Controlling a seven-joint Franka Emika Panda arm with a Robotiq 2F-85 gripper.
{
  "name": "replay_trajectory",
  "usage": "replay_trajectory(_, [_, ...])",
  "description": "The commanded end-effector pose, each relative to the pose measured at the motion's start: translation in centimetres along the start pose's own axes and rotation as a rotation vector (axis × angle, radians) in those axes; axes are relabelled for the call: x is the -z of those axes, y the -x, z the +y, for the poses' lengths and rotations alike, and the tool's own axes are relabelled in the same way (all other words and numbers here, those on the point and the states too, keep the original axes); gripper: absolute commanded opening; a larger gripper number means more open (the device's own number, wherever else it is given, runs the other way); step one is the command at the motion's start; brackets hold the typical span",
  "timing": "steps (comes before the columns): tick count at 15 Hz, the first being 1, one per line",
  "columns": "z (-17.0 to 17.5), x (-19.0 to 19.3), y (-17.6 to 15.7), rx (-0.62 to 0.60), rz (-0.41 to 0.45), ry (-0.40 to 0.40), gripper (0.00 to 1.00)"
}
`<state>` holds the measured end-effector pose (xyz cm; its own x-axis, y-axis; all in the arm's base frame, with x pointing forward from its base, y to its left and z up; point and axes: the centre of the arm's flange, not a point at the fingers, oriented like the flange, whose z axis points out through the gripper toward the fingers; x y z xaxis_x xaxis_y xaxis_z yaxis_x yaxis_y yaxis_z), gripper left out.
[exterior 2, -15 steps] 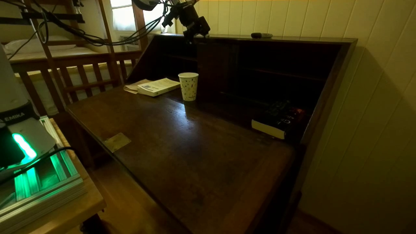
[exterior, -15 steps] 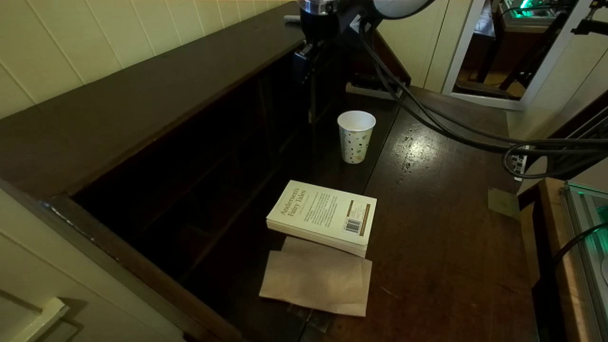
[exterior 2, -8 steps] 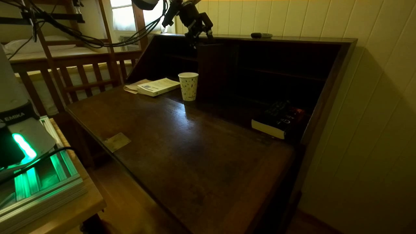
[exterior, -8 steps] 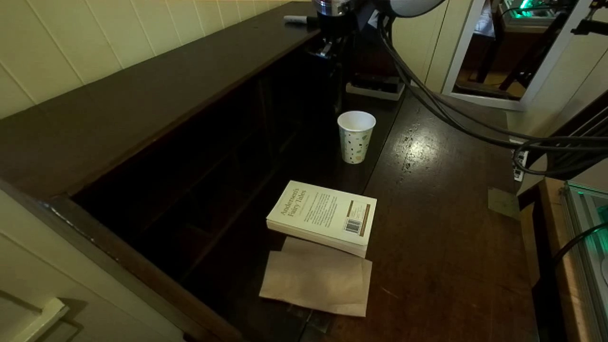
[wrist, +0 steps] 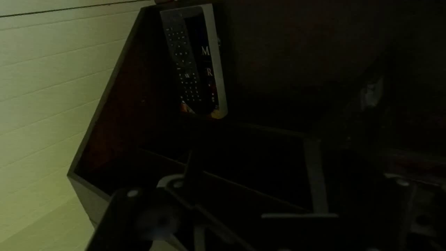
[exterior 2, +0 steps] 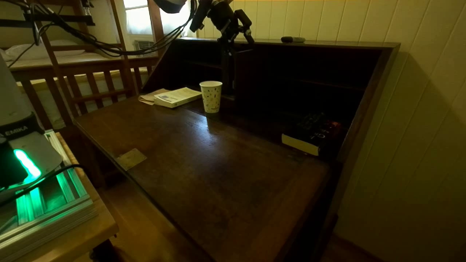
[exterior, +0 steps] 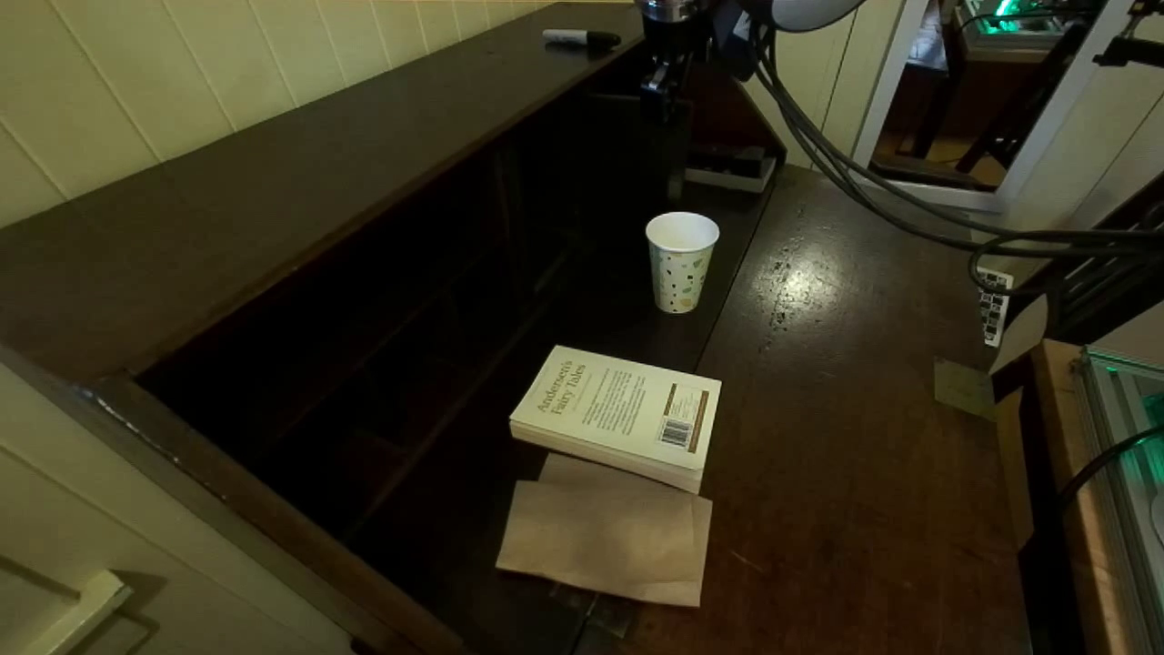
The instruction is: Remove the marker from the paper cup, put it on the top part of the desk, open the top middle cabinet door, put the paper cup inside the cabinet and close the cabinet door
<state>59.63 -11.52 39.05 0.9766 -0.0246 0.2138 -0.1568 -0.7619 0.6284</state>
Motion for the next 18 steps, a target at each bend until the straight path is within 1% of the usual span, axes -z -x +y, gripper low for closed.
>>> replay_trajectory(1, [0.7, -0.6, 0.5, 0.006, 0.008, 0.064, 1.00])
replay_trajectory(3, [1.2, -0.9, 0.6, 0.002, 0.013, 0.084, 1.00])
replay_trajectory(5, [1.5, -0.9, 0.6, -0.021, 0.012, 0.082, 1.00])
replay_trajectory(10, [2.0, 1.3, 1.0, -0.093, -0.002, -0.029, 1.00])
replay_trajectory(13, [2.5, 2.9, 1.6, -0.159, -0.016, -0.098, 1.00])
replay_trajectory(17, [2.5, 4.4, 2.4, -0.228, -0.059, -0.197, 1.00])
replay_trajectory(18, [2.3, 4.8, 2.7, -0.253, -0.084, -0.220, 1.00])
